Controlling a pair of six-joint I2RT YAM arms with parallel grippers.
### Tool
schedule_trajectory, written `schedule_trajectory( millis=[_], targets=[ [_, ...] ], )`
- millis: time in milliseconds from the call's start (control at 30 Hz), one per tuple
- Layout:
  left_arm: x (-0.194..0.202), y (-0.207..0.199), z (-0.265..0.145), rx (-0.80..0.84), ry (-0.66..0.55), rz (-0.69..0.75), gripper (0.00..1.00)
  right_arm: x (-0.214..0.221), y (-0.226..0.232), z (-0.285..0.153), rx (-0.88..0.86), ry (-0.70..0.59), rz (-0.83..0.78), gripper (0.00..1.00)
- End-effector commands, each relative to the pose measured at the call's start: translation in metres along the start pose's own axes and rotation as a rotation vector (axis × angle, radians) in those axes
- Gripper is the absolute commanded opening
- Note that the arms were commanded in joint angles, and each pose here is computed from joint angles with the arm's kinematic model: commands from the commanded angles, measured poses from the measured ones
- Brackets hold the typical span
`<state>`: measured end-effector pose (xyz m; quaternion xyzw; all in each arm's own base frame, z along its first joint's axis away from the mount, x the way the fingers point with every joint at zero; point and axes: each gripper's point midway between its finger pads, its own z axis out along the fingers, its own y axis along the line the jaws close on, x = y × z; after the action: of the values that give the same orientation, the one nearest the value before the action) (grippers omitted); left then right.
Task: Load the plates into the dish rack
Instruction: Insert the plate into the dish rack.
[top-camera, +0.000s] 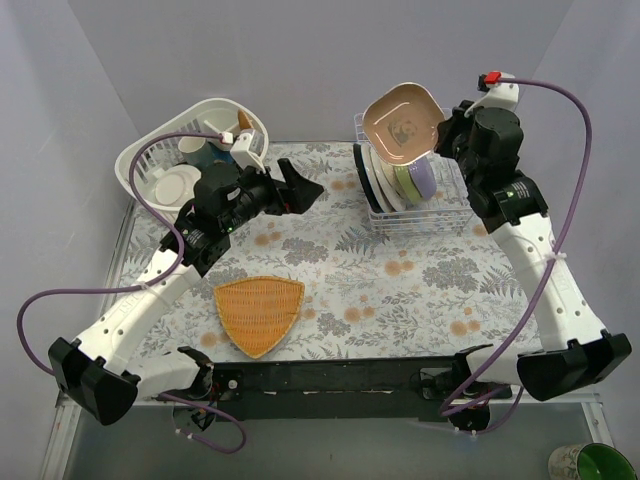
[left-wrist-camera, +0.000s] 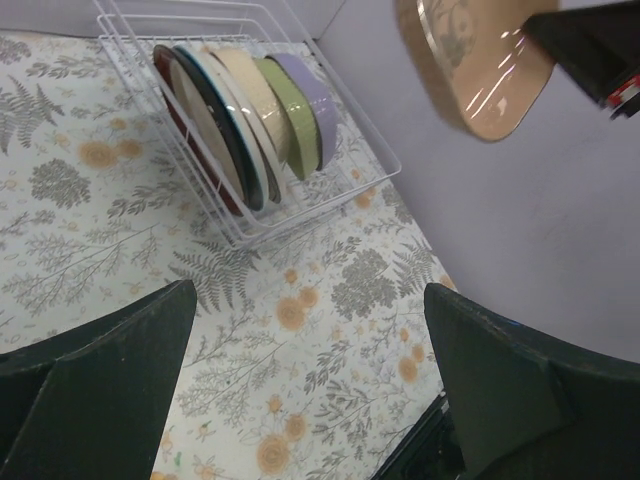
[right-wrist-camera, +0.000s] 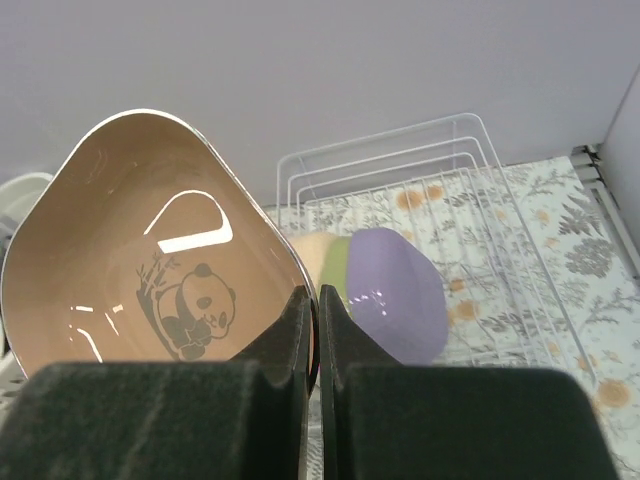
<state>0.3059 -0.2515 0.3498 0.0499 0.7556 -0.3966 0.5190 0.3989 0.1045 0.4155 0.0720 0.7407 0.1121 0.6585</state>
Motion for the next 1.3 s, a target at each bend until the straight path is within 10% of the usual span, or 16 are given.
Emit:
schedule_trajectory(
  millis=[0,667,1267],
  targets=[
    [-0.035,-0.038,-0.011,0.148,-0.103,-0.009,0.98,0.012,-0.013,-0.02,0.022,0.038,-0.035,0.01],
    [0.028,-0.04,0.035,0.222,0.022,-0.047,0.98,0.048,0.051,-0.071,-0.37,0.16,0.129,0.01],
    [0.014,-0.06,0.016,0.252,0.0,-0.03,0.98,0.066,0.026,-0.064,-0.234,0.156,0.109,0.01]
  ],
)
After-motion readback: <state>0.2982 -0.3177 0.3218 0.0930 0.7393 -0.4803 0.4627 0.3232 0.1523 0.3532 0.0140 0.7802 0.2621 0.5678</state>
